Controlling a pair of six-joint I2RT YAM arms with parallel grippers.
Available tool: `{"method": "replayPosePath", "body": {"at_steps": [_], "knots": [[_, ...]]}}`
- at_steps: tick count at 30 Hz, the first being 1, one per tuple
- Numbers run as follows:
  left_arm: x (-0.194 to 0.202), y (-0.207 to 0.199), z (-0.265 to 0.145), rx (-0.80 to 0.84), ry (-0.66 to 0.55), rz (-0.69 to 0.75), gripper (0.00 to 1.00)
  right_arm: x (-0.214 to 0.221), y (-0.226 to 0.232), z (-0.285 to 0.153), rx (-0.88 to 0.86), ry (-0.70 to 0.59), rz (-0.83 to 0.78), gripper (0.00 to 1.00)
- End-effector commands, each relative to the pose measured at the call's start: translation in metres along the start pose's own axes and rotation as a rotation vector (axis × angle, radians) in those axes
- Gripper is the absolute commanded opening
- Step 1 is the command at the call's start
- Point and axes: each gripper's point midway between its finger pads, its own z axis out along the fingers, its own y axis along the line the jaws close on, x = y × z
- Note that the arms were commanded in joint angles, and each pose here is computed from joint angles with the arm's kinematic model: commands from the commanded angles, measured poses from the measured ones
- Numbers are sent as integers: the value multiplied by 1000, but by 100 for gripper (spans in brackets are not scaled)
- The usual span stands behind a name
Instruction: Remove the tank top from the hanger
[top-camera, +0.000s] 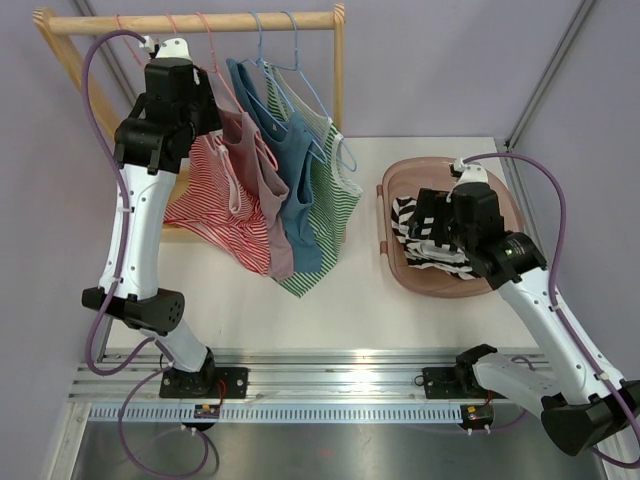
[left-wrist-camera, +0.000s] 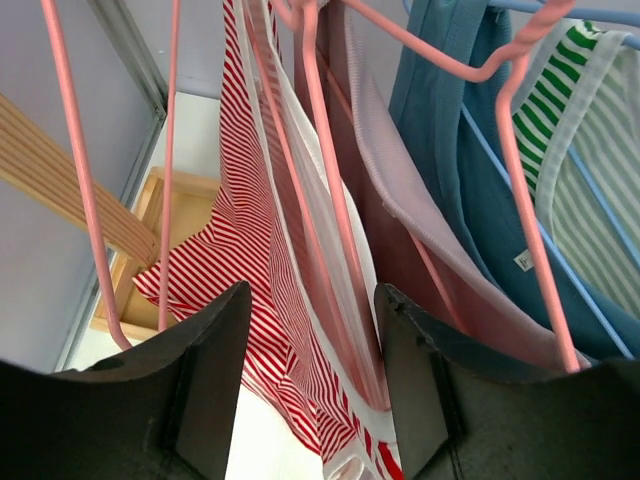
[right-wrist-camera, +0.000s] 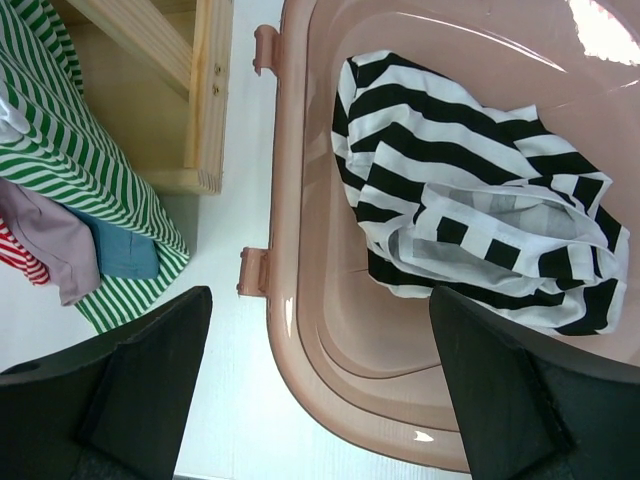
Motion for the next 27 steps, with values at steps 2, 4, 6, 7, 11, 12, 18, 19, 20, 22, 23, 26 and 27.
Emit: {"method": "replayPosePath", "body": {"at_steps": [2,4,6,7,11,12,18,19,20,22,23,26,27], "knots": [[-25,7,-5,-42,-84,-8,51,-8,9,-1,-55,-36,-12,96],[-25,10,-3,-52,-81,-4,47,-6,9,0,-60,-33,-14,96],[-23,9,1,-53,-69,-1,38,-6,11,0,-70,-34,-15,96],[-22,9,2,-53,-66,-2,33,-6,11,-1,-71,-37,-14,96],[-23,7,0,-38,-70,-12,5,-8,13,-3,-85,-43,-16,95],[-26,7,-3,-35,-77,-17,2,-8,15,-3,-93,-40,-18,95],[-42,12,-18,-35,-133,-37,0,-8,21,-5,-132,-42,-21,95],[-47,13,-25,-32,-152,-46,0,-8,21,-6,-137,-45,-27,95],[-50,14,-28,-32,-160,-51,0,-9,21,-8,-140,-53,-27,95],[-59,16,-39,-23,-187,-64,0,-11,21,-11,-144,-63,-30,95],[-60,17,-43,-20,-193,-66,0,-11,22,-12,-148,-63,-30,95],[-68,19,-58,-6,-224,-79,0,-13,23,-15,-161,-70,-31,95],[-71,20,-62,-3,-234,-82,0,-13,24,-16,-164,-72,-34,96]]}}
